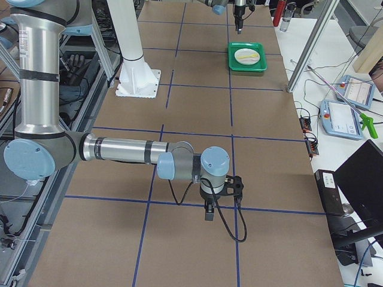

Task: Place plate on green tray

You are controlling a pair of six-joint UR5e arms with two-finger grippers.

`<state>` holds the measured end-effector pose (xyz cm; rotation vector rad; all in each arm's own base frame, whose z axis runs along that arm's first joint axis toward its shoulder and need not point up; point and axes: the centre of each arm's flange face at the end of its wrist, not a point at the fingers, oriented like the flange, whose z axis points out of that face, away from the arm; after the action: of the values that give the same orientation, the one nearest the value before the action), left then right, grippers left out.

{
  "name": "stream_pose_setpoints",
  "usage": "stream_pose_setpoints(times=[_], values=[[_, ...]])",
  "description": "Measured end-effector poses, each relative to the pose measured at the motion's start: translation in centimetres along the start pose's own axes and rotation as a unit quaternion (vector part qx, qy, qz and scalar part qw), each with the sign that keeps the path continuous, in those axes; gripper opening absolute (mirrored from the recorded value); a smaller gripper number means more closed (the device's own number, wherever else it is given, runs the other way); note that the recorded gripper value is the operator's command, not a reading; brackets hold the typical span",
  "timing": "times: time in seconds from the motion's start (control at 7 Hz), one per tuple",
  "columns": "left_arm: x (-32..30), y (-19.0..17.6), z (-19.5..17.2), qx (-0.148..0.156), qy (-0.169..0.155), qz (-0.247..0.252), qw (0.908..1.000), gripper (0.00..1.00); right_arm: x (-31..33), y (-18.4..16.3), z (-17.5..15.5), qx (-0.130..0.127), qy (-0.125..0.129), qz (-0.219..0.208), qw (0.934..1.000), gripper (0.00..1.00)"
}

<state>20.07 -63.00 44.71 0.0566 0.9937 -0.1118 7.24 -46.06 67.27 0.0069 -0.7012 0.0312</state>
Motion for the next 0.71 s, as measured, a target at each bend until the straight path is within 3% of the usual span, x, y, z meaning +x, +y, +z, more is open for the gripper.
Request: stream_pose_setpoints(times=[0.43, 0.71], values=[[-11.7, 3.4, -8.9, 0.005, -0.050, 0.097, 0.9940, 0.77, 0.0, 0.0, 0.0, 0.000, 0.000, 0.000, 1.0000, 1.00], [-18.9, 5.5, -12.8, 0.003, -0.071, 0.123, 0.9899, 0.78, 0.0, 0.0, 0.0, 0.000, 0.000, 0.000, 1.0000, 1.00]])
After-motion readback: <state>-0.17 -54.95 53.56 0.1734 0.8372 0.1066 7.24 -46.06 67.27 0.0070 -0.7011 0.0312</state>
